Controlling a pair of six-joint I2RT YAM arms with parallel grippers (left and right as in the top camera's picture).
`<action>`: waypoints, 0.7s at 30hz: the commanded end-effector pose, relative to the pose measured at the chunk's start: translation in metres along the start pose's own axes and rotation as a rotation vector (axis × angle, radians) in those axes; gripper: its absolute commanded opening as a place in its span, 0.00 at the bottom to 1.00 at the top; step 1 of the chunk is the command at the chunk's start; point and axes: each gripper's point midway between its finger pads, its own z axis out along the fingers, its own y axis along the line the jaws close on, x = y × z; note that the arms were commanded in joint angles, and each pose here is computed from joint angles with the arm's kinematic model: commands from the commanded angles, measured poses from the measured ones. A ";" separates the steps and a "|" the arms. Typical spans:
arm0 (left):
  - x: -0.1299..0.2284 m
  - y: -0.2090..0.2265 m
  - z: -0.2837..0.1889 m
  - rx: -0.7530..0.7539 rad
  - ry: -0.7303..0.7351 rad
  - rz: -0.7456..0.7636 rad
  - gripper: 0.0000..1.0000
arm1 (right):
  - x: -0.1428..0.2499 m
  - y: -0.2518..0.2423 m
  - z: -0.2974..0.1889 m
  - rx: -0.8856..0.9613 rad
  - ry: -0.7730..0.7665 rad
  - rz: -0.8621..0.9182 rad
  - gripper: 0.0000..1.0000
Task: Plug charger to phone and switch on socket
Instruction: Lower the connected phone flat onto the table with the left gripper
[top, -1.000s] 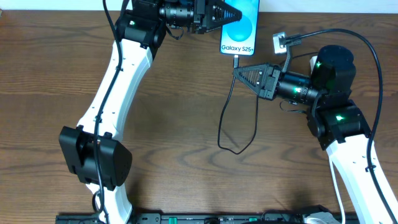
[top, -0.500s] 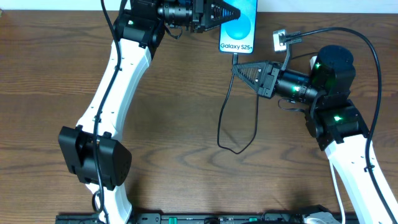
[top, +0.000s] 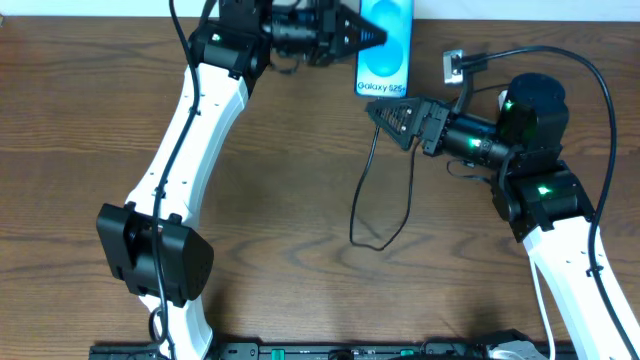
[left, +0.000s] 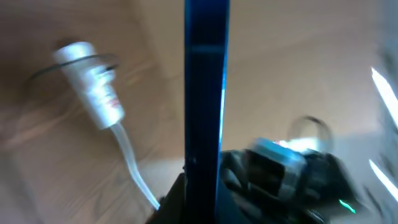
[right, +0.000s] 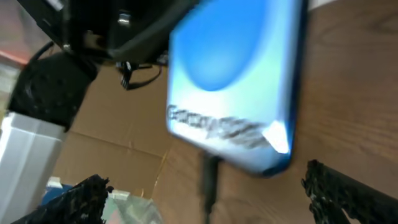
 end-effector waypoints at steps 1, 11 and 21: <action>-0.015 0.045 -0.017 -0.288 -0.142 0.054 0.07 | 0.001 -0.003 -0.004 0.025 0.003 -0.039 0.99; 0.053 0.154 -0.026 -0.676 0.061 -0.125 0.07 | 0.032 -0.111 -0.042 0.564 0.014 0.135 0.99; 0.102 0.234 0.010 -0.723 0.204 -0.262 0.07 | 0.065 -0.142 -0.068 0.765 0.131 0.145 0.99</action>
